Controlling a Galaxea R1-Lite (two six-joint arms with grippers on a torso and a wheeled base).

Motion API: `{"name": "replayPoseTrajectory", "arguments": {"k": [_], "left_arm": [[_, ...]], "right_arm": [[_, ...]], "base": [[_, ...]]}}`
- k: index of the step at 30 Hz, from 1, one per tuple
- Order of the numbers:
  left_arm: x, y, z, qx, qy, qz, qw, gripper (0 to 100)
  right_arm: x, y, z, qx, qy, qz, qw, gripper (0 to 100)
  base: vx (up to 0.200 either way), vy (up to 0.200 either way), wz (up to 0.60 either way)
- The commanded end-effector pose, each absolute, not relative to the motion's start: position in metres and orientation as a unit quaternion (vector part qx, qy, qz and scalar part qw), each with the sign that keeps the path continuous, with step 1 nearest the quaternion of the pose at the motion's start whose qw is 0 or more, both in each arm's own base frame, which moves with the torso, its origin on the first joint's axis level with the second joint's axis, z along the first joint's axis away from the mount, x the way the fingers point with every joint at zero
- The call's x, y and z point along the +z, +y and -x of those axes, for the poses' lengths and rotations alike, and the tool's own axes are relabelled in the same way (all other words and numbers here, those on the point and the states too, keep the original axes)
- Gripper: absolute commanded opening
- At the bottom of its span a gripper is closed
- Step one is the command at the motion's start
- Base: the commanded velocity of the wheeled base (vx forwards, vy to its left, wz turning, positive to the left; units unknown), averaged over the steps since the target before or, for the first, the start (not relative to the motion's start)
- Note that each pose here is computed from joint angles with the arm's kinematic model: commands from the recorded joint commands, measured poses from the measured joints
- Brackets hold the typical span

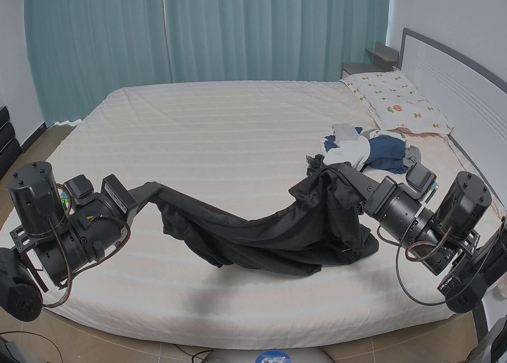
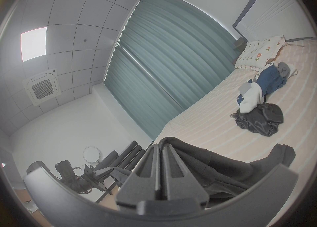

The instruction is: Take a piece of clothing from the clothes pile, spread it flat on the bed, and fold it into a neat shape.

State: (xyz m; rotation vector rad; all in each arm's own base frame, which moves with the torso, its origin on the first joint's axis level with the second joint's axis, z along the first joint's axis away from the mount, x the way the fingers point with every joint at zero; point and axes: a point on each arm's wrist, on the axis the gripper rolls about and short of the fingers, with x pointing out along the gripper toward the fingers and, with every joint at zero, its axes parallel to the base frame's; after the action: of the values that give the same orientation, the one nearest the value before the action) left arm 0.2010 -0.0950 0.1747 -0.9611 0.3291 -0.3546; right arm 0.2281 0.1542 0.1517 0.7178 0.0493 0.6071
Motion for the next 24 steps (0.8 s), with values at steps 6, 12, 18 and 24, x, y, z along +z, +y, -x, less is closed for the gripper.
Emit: {"name": "replayPoseTrajectory", "arguments": {"k": [6,12,18,24], "left_arm": [[0.180,-0.093,-0.197,-0.169,0.157,0.458,0.859,0],[0.180,-0.093,-0.197,-0.168,0.156,0.457,0.859,0],[0.180,-0.091,-0.197,-0.167,0.150,0.441,0.869,0],[0.176,-0.095,-0.198,-0.171,0.161,0.430,0.872,0]], "right_arm": [[0.153,0.156,-0.227,0.296,0.022,-0.346,0.890,0],[0.154,0.155,-0.227,0.296,0.018,-0.347,0.890,0],[0.152,0.154,-0.233,0.291,0.019,-0.339,0.894,0],[0.145,0.148,-0.234,0.275,0.039,-0.334,0.901,0]], "base": [[0.000,0.200,0.00],[0.000,0.200,0.00],[0.000,0.200,0.00],[0.000,0.067,0.00]]}}
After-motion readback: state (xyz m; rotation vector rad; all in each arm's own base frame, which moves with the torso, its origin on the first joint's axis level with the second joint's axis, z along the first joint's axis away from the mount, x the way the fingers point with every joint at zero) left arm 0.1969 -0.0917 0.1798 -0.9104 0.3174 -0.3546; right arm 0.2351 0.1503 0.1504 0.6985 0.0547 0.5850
